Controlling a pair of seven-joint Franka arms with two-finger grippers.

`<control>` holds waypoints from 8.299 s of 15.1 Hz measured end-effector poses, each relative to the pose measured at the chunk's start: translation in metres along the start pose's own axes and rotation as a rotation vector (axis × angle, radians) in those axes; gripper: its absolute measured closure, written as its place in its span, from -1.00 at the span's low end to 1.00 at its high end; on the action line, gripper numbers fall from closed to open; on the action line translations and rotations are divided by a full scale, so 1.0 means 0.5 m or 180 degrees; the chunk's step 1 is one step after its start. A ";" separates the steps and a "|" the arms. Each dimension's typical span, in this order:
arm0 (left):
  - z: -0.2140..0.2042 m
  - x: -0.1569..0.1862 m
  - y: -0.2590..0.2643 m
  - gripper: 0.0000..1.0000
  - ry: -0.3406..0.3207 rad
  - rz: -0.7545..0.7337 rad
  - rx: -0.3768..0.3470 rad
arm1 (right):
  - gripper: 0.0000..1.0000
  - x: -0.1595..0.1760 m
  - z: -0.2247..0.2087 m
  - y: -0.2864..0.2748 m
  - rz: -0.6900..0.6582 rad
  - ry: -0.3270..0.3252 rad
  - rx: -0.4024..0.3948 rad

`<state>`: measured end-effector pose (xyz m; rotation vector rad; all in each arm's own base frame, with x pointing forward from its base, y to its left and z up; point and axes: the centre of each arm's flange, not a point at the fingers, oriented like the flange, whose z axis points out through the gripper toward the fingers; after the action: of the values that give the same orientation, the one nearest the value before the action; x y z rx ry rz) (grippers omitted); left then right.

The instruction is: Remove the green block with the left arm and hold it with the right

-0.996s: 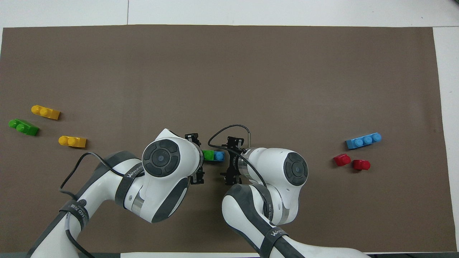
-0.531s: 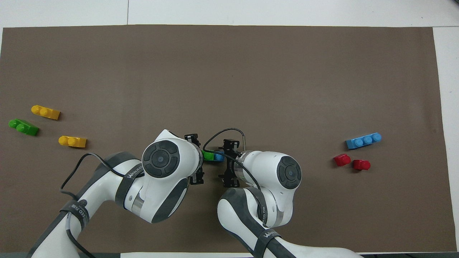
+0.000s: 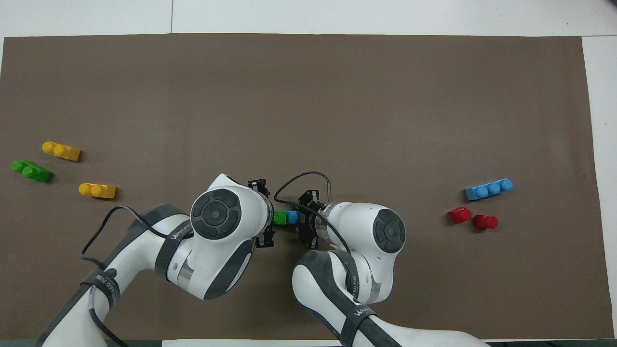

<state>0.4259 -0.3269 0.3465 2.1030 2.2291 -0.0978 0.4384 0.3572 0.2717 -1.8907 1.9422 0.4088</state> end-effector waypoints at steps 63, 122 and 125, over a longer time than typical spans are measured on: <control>-0.015 0.722 0.411 0.30 0.0318 0.2021 -0.0181 | 0.30 0.714 -0.432 -0.333 -0.0714 -0.0094 -0.0423; -0.550 0.546 0.244 -1.00 0.0002 0.5050 0.0339 | -1.00 0.332 -0.916 -0.241 -0.4574 0.0827 -0.1602; -0.554 0.544 0.243 -1.00 0.0003 0.5062 0.0337 | -1.00 0.302 -0.911 -0.240 -0.4663 0.0823 -0.1623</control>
<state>0.5285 -0.0221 0.5961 3.1073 0.0537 -0.0919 0.5210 0.0040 0.6080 -3.1334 0.1086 0.1657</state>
